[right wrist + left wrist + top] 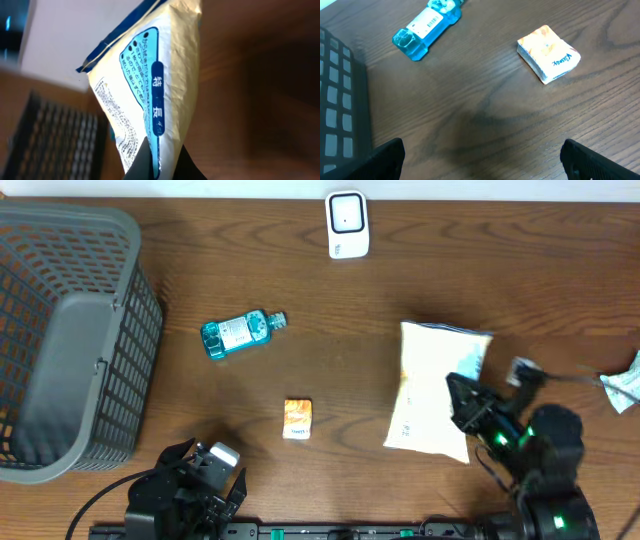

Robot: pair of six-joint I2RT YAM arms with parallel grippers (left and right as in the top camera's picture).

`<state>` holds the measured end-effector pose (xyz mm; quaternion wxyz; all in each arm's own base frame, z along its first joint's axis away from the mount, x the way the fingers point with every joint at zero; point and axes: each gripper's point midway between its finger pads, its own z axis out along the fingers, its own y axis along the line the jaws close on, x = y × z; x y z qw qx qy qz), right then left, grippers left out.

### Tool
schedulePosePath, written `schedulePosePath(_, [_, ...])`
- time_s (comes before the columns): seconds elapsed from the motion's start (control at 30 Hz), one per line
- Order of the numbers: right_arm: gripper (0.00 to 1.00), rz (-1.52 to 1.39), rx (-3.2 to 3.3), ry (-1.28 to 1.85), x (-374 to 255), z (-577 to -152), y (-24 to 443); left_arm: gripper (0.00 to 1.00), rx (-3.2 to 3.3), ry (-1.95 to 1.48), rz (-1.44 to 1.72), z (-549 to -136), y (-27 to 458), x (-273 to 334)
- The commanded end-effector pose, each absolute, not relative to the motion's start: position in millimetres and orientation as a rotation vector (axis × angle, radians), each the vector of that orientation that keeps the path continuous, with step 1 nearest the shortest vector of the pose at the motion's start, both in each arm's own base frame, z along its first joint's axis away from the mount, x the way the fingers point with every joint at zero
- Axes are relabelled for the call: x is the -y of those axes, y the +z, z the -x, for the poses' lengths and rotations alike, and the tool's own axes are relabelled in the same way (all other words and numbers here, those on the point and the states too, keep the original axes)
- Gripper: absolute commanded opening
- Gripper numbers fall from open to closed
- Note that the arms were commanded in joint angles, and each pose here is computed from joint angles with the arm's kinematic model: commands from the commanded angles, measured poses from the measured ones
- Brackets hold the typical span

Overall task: Scan the item barcode
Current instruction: 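Lift the snack bag and rotate it with the right gripper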

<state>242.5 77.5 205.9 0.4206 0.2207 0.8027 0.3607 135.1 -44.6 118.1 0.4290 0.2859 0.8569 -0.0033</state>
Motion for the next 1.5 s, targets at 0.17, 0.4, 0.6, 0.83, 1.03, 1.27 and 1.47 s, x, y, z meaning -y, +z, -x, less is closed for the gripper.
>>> schedulePosePath(0.17, [0.01, -0.81, -1.925, 1.01, -69.4, -234.7, 214.4, 0.99, -2.154, 0.011, -0.716, -134.0, 114.7, 41.6])
schedulePosePath(0.4, [0.01, -0.958, -1.937, 1.087, -72.1, -229.7, 205.7, 0.99, -2.154, 0.011, -0.716, -134.0, 114.7, 41.6])
schedulePosePath(0.6, [0.01, -1.192, -1.938, 1.085, -64.4, -222.5, 186.0, 0.99, -2.154, 0.011, -0.716, -134.0, 114.7, 41.6])
schedulePosePath(0.83, [0.02, -0.833, -1.925, 1.041, -71.8, -233.7, 214.4, 0.99, -2.154, 0.011, -0.716, -134.0, 114.7, 41.6])
schedulePosePath(1.03, [0.01, -0.317, -1.858, 1.012, -96.6, -234.3, 255.1, 0.99, -2.154, 0.011, -0.716, -134.0, 114.7, 41.6])
schedulePosePath(1.27, [0.02, -0.28, -1.903, 0.688, -66.8, -243.0, 232.5, 0.99, -2.154, 0.011, -0.716, -134.0, 114.7, 41.6])
schedulePosePath(1.47, [0.02, -0.257, -1.804, 0.646, -61.2, -253.8, 256.6, 0.99, -2.154, 0.011, -0.716, -134.0, 114.7, 41.6])
